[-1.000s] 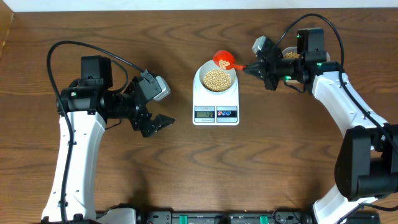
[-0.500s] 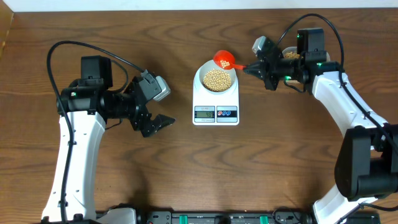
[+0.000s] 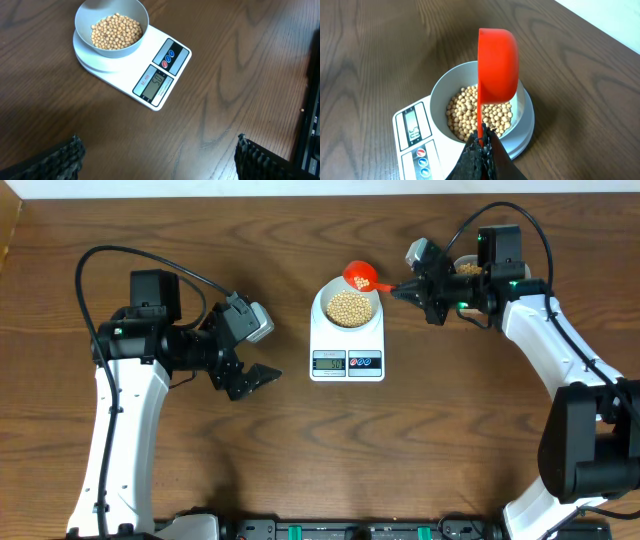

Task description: Scoop item into bowl and weigh 50g on scale

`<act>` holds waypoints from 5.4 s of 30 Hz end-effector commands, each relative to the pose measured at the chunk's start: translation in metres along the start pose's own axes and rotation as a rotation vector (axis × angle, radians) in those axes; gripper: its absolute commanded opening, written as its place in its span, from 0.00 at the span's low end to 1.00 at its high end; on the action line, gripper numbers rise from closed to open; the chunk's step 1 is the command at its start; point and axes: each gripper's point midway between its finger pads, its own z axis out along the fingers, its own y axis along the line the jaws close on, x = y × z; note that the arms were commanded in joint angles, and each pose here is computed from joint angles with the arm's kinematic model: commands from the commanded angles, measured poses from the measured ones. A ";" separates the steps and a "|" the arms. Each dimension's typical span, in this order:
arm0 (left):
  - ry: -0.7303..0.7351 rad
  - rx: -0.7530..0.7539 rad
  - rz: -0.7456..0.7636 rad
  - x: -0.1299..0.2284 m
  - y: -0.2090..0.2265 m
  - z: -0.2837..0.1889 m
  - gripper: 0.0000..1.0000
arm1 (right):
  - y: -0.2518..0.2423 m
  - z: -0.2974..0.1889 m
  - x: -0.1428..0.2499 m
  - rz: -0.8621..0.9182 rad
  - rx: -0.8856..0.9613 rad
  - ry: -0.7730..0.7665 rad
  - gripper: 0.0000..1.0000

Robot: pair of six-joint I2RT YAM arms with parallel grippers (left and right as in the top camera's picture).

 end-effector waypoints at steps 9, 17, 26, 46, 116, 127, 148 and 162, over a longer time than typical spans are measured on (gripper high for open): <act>-0.017 -0.006 0.013 -0.005 0.001 -0.004 0.98 | 0.007 0.005 0.000 0.086 -0.030 -0.006 0.01; -0.017 -0.005 0.013 -0.005 0.001 -0.004 0.98 | 0.007 0.005 0.000 0.129 -0.031 -0.006 0.01; -0.017 -0.005 0.013 -0.005 0.001 -0.004 0.98 | 0.006 0.005 -0.001 0.180 -0.028 -0.009 0.01; -0.017 -0.005 0.013 -0.005 0.001 -0.004 0.98 | -0.003 -0.001 -0.003 0.299 -0.008 -0.027 0.01; -0.017 -0.005 0.013 -0.005 0.001 -0.004 0.98 | -0.114 -0.164 0.149 0.285 0.576 0.402 0.01; -0.017 -0.005 0.013 -0.005 0.001 -0.004 0.98 | -0.113 -0.190 0.091 0.104 0.679 0.370 0.01; -0.017 -0.005 0.013 -0.005 0.001 -0.004 0.98 | -0.092 -0.235 0.038 0.084 0.788 0.258 0.01; -0.017 -0.006 0.013 -0.005 0.001 -0.004 0.98 | -0.046 -0.258 0.045 0.916 0.599 -0.146 0.01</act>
